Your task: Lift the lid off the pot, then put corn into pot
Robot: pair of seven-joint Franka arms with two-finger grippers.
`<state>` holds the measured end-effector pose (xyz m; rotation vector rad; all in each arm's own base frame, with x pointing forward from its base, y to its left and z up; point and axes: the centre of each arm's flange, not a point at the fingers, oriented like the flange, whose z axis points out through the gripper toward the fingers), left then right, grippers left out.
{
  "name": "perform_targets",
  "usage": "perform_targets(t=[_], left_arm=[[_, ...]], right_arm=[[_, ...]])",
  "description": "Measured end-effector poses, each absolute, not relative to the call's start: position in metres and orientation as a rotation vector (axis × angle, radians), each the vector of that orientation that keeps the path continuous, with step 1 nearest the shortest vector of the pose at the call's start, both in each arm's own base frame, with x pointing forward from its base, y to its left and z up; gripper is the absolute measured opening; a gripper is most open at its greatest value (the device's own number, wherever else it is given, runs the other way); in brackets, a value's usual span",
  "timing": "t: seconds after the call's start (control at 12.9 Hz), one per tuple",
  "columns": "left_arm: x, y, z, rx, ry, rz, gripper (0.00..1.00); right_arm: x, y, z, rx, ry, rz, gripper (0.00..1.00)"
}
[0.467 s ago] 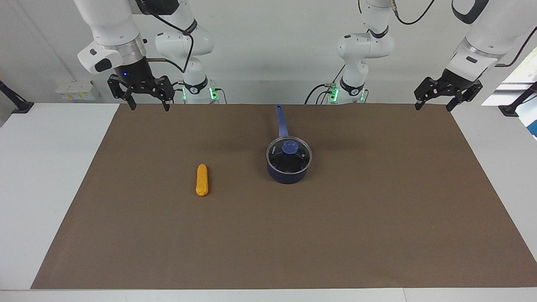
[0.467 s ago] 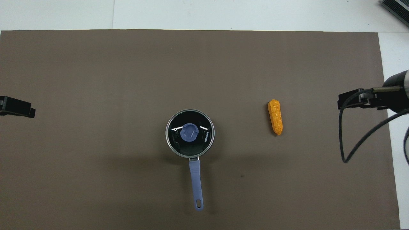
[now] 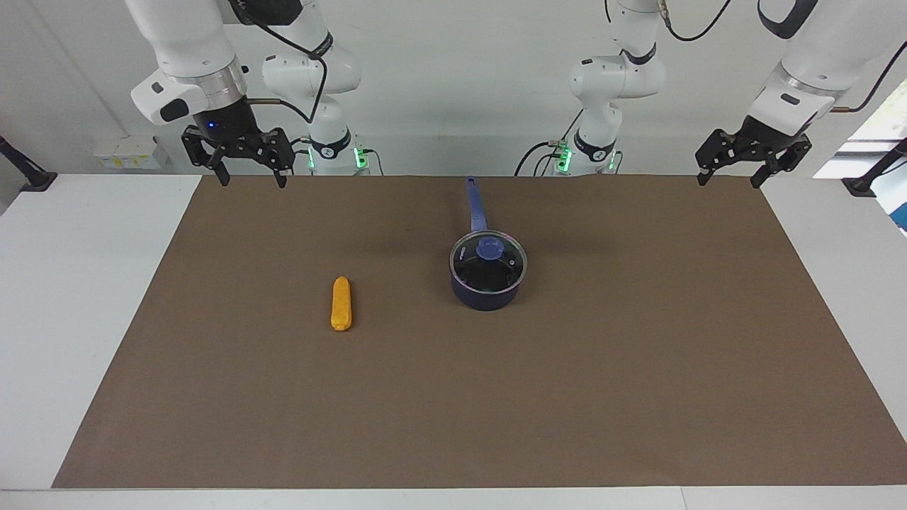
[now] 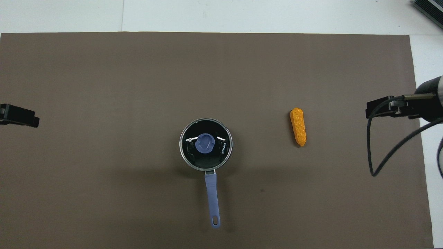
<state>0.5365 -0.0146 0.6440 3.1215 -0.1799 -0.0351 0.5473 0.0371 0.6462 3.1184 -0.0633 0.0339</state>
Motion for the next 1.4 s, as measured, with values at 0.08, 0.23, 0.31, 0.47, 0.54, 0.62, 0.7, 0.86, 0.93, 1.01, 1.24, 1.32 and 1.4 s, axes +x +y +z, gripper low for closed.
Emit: perform_targets(t=[0.08,0.23,0.31,0.47,0.54,0.62,0.7,0.86,0.93,1.01,1.24,1.32,1.4], left_arm=[[0.537,-0.015,0.644,3.121,-0.182,-0.035,1.0],[0.537,-0.015,0.644,3.121,-0.185,-0.035,1.0],[0.537,-0.015,0.644,3.121,-0.187,-0.035,1.0],[0.536,-0.015,0.644,3.121,-0.19,-0.035,1.0],[0.536,-0.016,0.644,3.121,-0.192,-0.035,1.0],[0.536,-0.017,0.643,3.12,-0.199,-0.037,1.0],[0.536,-0.022,0.642,3.119,-0.215,-0.04,1.0],[0.536,-0.034,0.639,3.117,-0.249,-0.054,1.0],[0.536,-0.04,0.635,3.115,-0.265,-0.062,1.0],[0.537,-0.047,0.631,3.114,-0.284,-0.063,1.0],[0.542,-0.067,0.606,3.109,-0.338,-0.056,1.0],[0.544,-0.073,0.596,3.108,-0.353,-0.05,1.0],[0.546,-0.08,0.586,3.106,-0.372,-0.041,1.0]], right_arm=[[0.547,0.037,0.646,3.118,-0.063,0.034,1.0],[0.547,0.037,0.646,3.118,-0.063,0.034,1.0],[0.547,0.037,0.646,3.118,-0.063,0.034,1.0],[0.547,0.037,0.646,3.118,-0.063,0.034,1.0],[0.547,0.037,0.646,3.118,-0.063,0.034,1.0],[0.547,0.037,0.646,3.118,-0.063,0.034,1.0],[0.547,0.037,0.646,3.118,-0.063,0.034,1.0],[0.547,0.037,0.646,3.118,-0.063,0.034,1.0],[0.547,0.037,0.646,3.118,-0.063,0.034,1.0],[0.547,0.037,0.646,3.118,-0.063,0.034,1.0],[0.547,0.037,0.646,3.118,-0.063,0.034,1.0],[0.547,0.037,0.646,3.118,-0.063,0.034,1.0],[0.547,0.037,0.646,3.118,-0.063,0.034,1.0]])
